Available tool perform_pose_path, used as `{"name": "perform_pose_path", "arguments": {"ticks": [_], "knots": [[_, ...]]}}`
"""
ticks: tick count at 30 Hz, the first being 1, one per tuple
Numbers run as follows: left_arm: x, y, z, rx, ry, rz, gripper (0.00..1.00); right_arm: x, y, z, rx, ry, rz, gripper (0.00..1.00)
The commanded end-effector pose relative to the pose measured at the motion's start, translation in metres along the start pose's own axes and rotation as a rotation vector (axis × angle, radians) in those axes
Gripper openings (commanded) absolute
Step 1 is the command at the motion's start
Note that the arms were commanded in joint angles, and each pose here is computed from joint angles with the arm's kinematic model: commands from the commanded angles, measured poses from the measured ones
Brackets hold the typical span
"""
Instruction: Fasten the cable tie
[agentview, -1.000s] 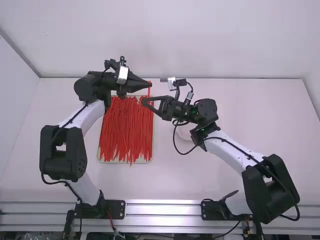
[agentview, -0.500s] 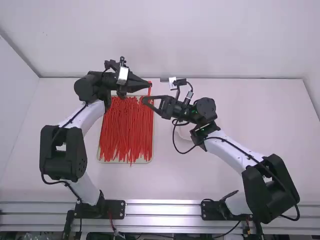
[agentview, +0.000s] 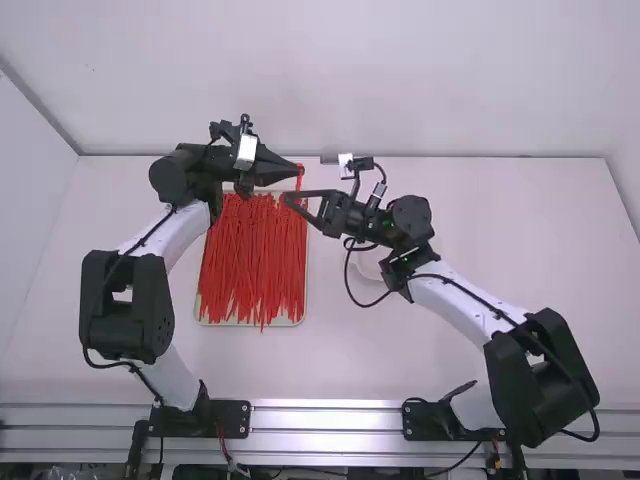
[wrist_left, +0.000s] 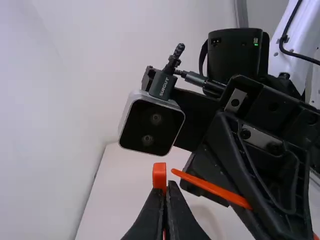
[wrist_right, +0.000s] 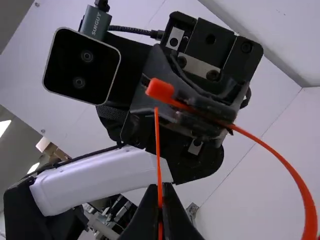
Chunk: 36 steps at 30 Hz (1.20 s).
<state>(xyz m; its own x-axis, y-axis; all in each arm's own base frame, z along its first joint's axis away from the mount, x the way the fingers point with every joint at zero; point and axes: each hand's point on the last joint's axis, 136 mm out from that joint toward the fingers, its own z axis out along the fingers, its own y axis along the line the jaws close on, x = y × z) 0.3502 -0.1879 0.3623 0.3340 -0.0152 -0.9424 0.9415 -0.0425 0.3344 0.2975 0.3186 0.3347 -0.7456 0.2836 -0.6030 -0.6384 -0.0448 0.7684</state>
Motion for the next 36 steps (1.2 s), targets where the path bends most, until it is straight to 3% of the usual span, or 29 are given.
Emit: {"name": "perform_pose_path", "arguments": {"ticks": [1,36], "knots": [[0.0006,-0.0011,0.0026,0.003,-0.005,0.005,0.01,-0.0080,0.0161,0.0082,-0.037,0.001,-0.063,0.00],[0.0008,0.0001,-0.0001,-0.004,-0.003,0.035,0.01,-0.0142,0.0080,0.0062,0.000,0.010,-0.048,0.00]]}}
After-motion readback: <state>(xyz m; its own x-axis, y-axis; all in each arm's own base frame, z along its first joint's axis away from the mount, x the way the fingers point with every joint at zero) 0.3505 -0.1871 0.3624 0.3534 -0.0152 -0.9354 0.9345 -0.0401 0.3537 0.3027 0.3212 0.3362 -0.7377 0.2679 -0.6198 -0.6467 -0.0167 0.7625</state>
